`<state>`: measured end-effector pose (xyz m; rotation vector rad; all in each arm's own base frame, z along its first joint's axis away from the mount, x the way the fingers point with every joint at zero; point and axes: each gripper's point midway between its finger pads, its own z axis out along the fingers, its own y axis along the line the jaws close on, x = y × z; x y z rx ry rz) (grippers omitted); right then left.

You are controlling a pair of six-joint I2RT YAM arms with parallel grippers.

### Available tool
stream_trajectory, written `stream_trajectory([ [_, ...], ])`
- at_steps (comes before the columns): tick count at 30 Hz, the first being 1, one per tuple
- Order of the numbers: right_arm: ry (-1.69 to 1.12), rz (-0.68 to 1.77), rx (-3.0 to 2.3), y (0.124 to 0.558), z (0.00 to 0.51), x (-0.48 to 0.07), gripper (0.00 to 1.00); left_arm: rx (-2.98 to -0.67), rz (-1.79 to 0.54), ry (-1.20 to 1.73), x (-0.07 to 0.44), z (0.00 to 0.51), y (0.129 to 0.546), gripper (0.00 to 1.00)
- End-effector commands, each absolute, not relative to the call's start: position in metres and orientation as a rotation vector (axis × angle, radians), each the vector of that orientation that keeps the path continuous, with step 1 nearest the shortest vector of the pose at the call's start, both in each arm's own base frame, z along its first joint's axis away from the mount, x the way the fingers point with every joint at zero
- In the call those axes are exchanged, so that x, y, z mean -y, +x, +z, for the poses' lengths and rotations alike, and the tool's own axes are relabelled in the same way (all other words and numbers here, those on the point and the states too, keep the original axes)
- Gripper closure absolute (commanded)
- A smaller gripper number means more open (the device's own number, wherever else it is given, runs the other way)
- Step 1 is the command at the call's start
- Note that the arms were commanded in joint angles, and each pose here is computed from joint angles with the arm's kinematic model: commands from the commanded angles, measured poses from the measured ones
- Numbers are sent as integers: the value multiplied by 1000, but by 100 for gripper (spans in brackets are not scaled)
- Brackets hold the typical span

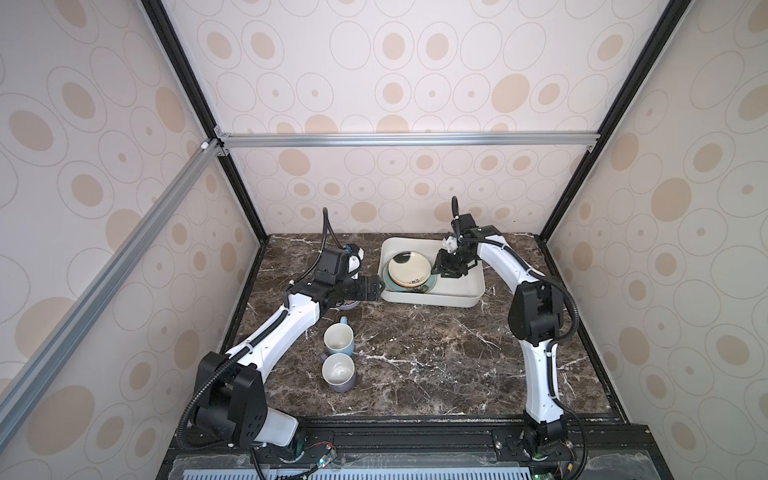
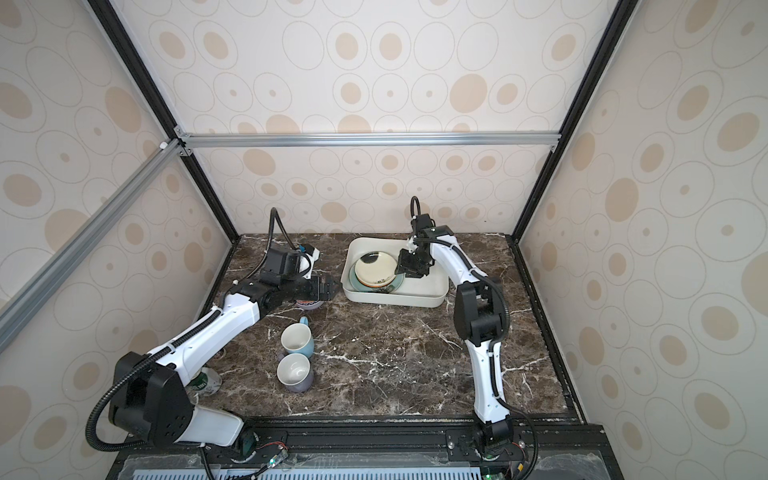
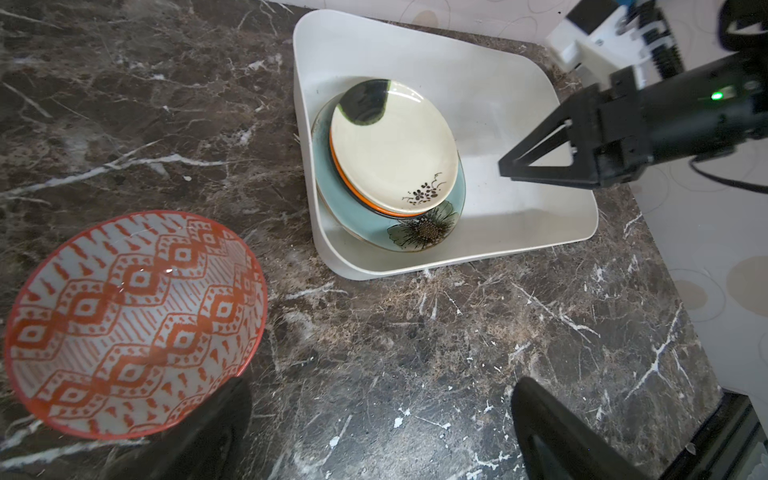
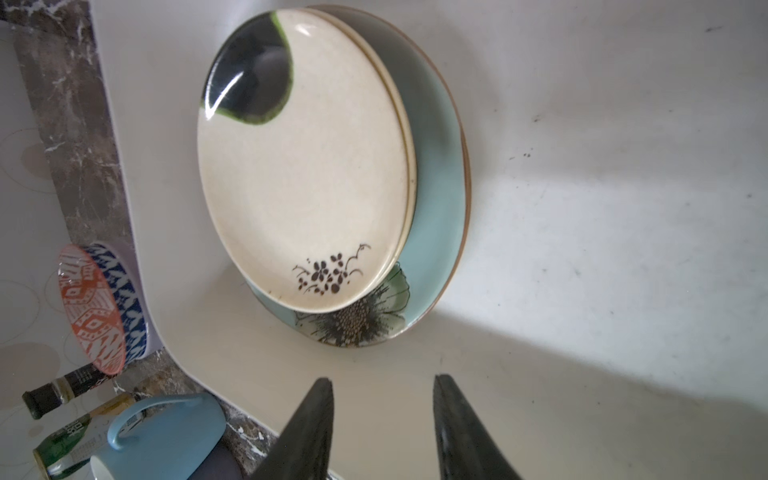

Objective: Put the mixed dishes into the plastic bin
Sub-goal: 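Open the right gripper and withdraw it while the left gripper moves to the orange-patterned bowls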

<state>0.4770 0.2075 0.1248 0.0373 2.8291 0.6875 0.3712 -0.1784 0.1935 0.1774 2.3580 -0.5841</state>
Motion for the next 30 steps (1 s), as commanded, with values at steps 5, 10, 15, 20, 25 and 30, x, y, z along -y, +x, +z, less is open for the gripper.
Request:
stream_trajectory([
  [5,-71,688,-2776,435,156,-211,58,-2337,-472,82,148,203,365,2],
  [10,-156,725,-2752,406,171,-217,53,-2355,-449,2,124,199,372,4],
  [15,-265,772,-2717,376,186,-225,42,-2380,-414,-47,110,191,386,4],
  [20,-281,690,-2686,364,186,-210,36,-2410,-363,-77,99,182,400,5],
  [25,-246,560,-2697,368,175,-186,35,-2436,-327,-107,91,174,411,6],
  [30,60,417,-2691,405,155,-119,35,-2442,-321,-125,89,172,416,6],
])
